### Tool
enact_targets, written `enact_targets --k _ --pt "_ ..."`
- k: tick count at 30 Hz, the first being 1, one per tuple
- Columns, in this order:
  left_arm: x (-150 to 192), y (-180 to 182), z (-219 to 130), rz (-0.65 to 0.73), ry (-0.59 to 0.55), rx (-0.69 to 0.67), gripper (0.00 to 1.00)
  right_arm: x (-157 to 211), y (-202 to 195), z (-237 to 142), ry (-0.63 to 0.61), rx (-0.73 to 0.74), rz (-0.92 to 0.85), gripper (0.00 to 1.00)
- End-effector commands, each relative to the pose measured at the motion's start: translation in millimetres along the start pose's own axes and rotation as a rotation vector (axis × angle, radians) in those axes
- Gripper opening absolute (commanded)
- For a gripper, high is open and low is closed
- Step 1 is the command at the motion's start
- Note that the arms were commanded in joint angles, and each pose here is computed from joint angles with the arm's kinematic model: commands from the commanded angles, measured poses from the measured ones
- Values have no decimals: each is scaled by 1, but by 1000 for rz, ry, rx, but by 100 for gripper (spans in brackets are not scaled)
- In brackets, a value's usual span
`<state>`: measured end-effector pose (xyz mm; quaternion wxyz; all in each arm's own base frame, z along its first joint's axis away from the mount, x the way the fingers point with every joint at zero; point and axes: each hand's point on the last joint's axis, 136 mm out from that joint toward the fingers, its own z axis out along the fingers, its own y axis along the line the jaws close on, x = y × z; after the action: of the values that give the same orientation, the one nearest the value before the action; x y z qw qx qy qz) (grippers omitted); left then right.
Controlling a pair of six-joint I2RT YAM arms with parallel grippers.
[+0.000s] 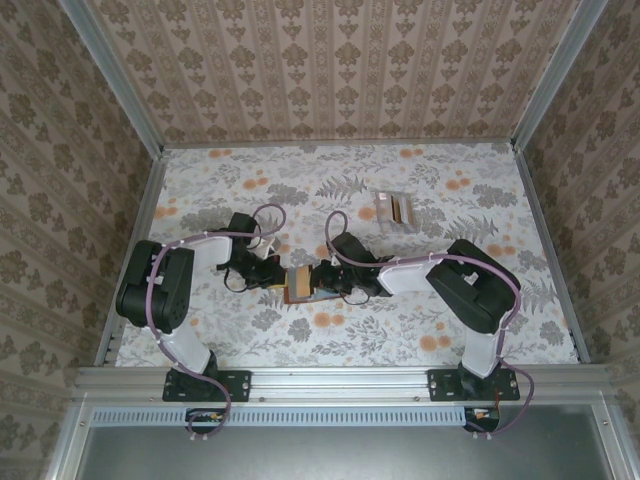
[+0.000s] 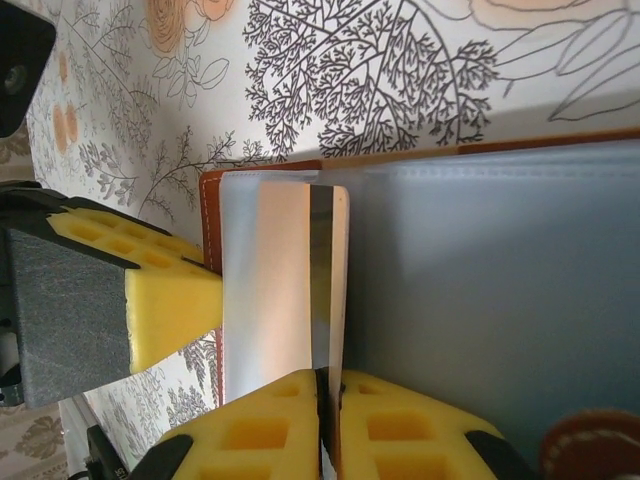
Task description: Put the credit cards into the card holder
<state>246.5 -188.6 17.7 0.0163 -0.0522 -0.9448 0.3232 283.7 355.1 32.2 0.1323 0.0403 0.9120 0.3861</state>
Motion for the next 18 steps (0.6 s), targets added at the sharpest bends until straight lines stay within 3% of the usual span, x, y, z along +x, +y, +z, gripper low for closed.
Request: enact_targets --k 1,7,18 --pt "21 15 10 -54 71 -51 0 13 -14 7 67 73 -11 14" --pt "22 15 10 -55 76 -52 0 15 -17 -8 89 117 -72 24" --pt "28 18 15 -76 106 -56 0 11 -5 -14 121 126 -158 28"
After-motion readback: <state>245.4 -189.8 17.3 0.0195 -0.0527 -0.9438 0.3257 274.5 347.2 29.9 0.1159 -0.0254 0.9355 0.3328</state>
